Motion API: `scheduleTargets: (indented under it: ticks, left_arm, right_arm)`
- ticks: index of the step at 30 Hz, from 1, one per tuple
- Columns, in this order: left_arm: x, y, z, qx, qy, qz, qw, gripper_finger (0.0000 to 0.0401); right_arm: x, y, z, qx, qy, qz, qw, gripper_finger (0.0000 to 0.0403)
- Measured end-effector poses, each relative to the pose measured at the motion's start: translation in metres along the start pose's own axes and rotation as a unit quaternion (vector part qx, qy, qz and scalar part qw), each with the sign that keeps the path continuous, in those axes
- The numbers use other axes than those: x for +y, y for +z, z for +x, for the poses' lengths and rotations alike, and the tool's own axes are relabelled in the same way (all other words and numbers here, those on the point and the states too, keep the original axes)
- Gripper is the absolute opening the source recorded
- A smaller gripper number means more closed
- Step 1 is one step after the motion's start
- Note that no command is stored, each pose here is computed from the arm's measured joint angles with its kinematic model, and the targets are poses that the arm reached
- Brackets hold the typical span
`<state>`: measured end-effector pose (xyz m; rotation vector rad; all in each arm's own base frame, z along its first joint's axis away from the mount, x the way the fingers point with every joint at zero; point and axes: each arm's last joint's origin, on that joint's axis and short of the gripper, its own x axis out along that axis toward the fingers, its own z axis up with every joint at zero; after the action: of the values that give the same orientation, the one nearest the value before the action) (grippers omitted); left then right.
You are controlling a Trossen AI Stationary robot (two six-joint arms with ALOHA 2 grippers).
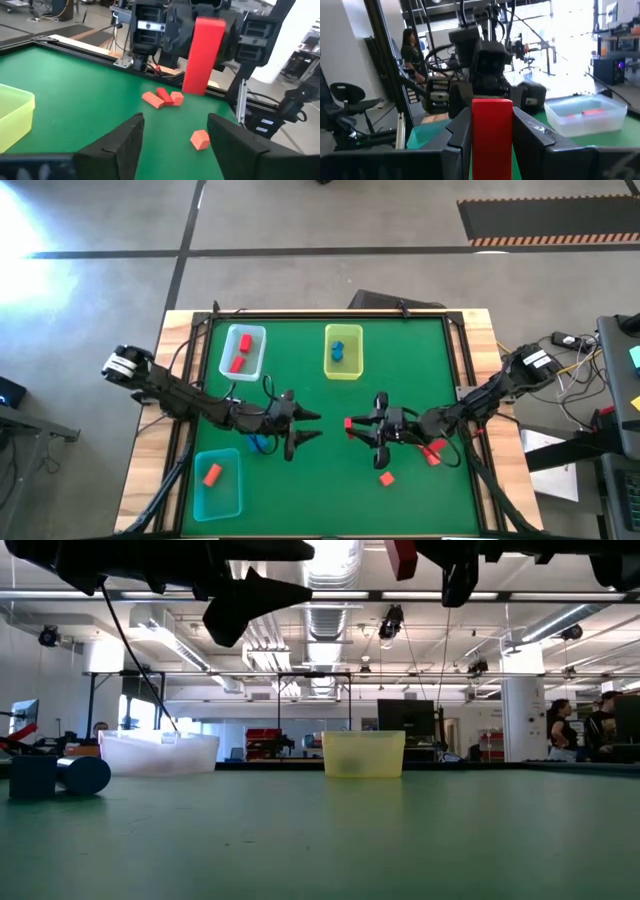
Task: Sort & place blocks by color
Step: Put the red block into the white bin
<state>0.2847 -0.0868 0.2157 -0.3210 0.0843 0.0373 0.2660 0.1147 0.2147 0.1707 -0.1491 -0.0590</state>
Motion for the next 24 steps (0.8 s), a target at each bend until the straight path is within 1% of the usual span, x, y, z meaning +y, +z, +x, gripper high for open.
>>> scheduleTargets:
  ticks: [4,8,10,12,15,17,20,24]
  left_arm:
    - [-0.002,0.004,0.001,-0.022,-0.008,0.000,1.000,0.0253]
    - [-0.005,0.002,0.008,-0.061,-0.036,0.031,0.997,0.0288]
    - [-0.006,0.001,0.012,-0.081,-0.048,0.031,0.995,0.0293]
    - [-0.004,-0.002,0.016,-0.090,-0.049,0.028,0.994,0.0294]
    - [-0.003,-0.005,0.023,-0.100,-0.047,0.025,0.994,0.0295]
    - [-0.005,-0.007,0.029,-0.109,-0.055,0.022,0.992,0.0295]
    - [-0.006,-0.010,0.034,-0.105,-0.060,0.024,0.992,0.0295]
    - [-0.008,-0.011,0.039,-0.106,-0.085,0.028,0.990,0.0295]
  right_arm:
    - [0.001,0.004,0.003,-0.008,-0.001,-0.005,1.000,0.0093]
    - [0.004,0.007,0.010,-0.016,0.000,-0.013,1.000,0.0093]
    - [0.004,0.006,0.013,-0.014,0.000,-0.015,1.000,0.0093]
    - [0.007,0.006,0.018,-0.016,0.011,-0.017,1.000,0.0093]
    - [0.010,0.006,0.026,-0.019,0.010,-0.019,1.000,0.0093]
    - [0.012,0.004,0.030,-0.017,0.009,-0.024,1.000,0.0093]
    - [0.015,0.004,0.038,-0.021,0.008,-0.031,0.999,0.0093]
    - [0.016,0.005,0.045,-0.025,0.003,-0.041,0.999,0.0093]
